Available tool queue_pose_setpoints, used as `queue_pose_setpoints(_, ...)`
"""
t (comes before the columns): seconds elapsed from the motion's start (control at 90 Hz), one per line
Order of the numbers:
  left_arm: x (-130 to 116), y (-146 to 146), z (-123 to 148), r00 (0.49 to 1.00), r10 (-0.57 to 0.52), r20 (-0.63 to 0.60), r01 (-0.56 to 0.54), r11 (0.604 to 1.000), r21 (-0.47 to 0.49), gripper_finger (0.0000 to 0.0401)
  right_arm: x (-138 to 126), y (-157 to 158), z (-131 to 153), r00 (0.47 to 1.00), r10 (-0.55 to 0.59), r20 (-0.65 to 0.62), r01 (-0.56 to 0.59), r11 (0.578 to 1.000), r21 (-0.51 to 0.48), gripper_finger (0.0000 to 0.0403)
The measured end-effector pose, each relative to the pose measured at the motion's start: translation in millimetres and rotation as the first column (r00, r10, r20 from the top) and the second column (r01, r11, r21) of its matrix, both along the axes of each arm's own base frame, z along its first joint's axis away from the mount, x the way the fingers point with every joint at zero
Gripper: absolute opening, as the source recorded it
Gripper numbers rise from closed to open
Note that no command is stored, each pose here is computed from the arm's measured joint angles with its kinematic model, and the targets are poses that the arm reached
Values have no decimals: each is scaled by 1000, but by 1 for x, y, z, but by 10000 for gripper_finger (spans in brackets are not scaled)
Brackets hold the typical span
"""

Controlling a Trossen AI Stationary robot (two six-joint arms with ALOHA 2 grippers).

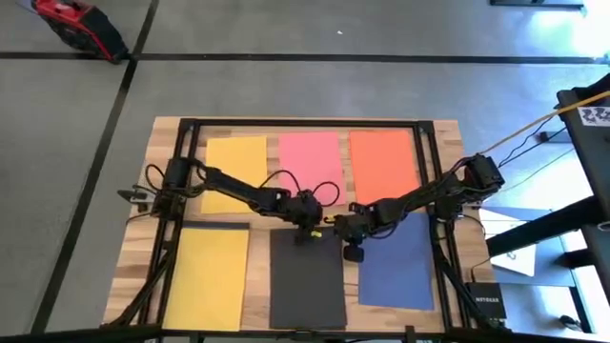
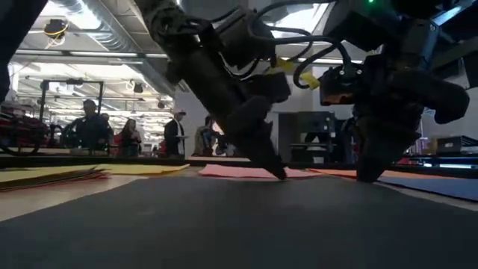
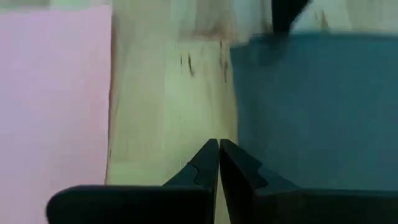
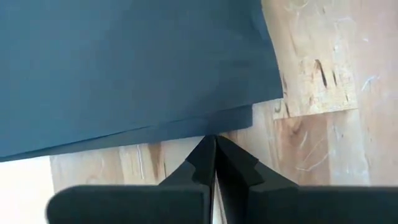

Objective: Organize paper
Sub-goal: Stack the black paper on the top of the black paper

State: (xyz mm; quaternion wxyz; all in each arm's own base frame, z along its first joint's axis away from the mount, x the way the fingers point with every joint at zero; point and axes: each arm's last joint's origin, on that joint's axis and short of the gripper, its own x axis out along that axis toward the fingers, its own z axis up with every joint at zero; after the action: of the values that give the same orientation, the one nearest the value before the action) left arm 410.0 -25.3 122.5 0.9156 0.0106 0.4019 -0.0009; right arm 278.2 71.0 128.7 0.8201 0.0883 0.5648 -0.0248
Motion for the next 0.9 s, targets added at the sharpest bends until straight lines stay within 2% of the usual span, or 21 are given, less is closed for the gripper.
queue_pose_setpoints(0.411,3,-14,-2,999,-12,43,12,1000,-22,0,1,0,0,1000,-2,15,2,1000,-1,0)
queue_pose_setpoints(0.9,3,-13,-1,999,-29,46,29,1000,1,0,0,0,0,1000,-4,5,4,1000,-10,0)
